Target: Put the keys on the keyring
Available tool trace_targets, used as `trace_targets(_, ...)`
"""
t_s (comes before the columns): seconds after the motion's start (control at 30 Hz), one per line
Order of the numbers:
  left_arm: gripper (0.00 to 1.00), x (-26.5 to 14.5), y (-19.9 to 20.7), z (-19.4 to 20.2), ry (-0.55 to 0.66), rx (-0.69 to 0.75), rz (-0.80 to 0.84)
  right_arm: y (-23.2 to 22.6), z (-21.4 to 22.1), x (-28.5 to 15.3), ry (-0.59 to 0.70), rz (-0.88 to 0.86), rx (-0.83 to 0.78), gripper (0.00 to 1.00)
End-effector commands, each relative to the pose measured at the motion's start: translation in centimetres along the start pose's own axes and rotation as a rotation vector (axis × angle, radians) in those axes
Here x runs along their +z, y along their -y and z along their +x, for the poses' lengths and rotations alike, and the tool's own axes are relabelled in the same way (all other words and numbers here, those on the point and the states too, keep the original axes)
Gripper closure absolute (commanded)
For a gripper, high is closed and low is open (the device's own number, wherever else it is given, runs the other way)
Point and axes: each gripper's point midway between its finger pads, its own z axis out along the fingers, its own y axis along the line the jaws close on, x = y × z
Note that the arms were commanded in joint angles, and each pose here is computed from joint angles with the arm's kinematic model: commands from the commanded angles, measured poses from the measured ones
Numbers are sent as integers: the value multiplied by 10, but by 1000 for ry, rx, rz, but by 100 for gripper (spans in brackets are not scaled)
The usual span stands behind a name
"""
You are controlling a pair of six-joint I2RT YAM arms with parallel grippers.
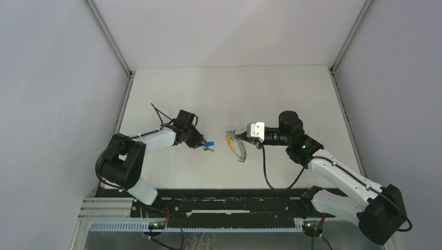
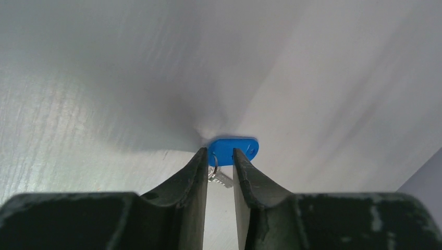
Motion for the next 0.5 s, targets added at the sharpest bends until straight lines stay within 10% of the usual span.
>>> trace_targets(0.0,69,-14,32,-12,24,30,102,6,-8,1,26,15,-42,100)
trace_targets(0.2,58,-51,18,-26,101,268,37,5,-9,1,30,12,-44,100)
trace_targets(0.47,42,-90,12,-20,67,924,-78,4,-15,-2,40,12,-57,100)
